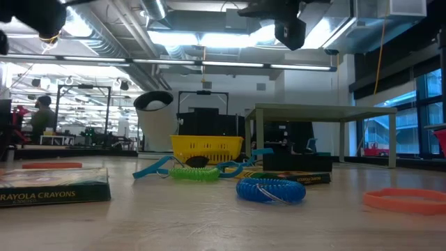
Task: Pick & Place Office Desk Supplies
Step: Put the orange spring keychain into the black bin
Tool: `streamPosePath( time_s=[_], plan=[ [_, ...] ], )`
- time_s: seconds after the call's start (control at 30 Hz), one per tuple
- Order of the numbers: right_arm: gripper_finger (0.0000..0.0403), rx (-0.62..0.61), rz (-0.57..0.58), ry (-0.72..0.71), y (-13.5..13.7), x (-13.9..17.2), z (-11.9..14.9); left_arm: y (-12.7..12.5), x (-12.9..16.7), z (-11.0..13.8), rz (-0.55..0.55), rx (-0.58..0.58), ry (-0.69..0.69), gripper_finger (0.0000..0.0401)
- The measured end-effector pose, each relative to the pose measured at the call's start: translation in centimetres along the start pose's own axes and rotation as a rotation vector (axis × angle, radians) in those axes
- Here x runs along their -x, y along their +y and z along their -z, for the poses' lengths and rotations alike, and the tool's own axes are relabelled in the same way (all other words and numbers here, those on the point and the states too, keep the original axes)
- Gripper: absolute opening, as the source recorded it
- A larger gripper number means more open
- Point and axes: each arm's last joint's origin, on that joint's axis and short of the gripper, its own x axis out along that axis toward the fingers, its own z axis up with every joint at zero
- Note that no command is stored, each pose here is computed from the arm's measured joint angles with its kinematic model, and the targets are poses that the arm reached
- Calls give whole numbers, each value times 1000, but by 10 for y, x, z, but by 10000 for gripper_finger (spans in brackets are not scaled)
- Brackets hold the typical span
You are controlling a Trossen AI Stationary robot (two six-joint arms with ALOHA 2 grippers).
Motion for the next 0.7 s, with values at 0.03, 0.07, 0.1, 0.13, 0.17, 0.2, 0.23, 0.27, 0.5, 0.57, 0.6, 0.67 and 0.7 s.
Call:
streamPosePath(
  time_s=[0.03,0.07,0.1,0.13,0.17,0.2,0.23,0.27,0.5,0.57,0.6,0.67,0.7],
  plan=[
    [166,0,0,0,0,0,0,-2,-5,0,-21,-4,10,10],
    [166,0,0,0,0,0,0,-3,-10,0,-43,-6,19,10],
    [166,0,0,0,0,0,0,-4,-15,0,-69,-8,28,10],
    [166,0,0,0,0,0,0,-6,-20,0,-90,-12,36,10],
    [166,2,1,1,0,0,0,-7,-25,0,-109,-14,43,10],
    [166,6,3,4,0,0,0,-8,-29,0,-127,-14,49,10],
    [166,15,9,12,-1,0,1,-8,-33,-1,-146,-13,55,10],
    [166,24,18,23,-2,0,2,-8,-37,-1,-165,-10,61,10],
    [166,62,112,140,-10,0,15,-12,-56,-5,-249,-40,90,57],
    [166,65,115,152,-10,0,17,-12,-59,-5,-258,-51,95,73],
    [166,67,120,162,-10,1,18,-12,-60,-5,-262,-57,98,79],
    [166,77,126,176,-10,1,20,-12,-60,-5,-261,-72,100,91],
    [166,81,126,180,-9,1,21,-12,-58,-6,-257,-76,99,97]
  ],
)
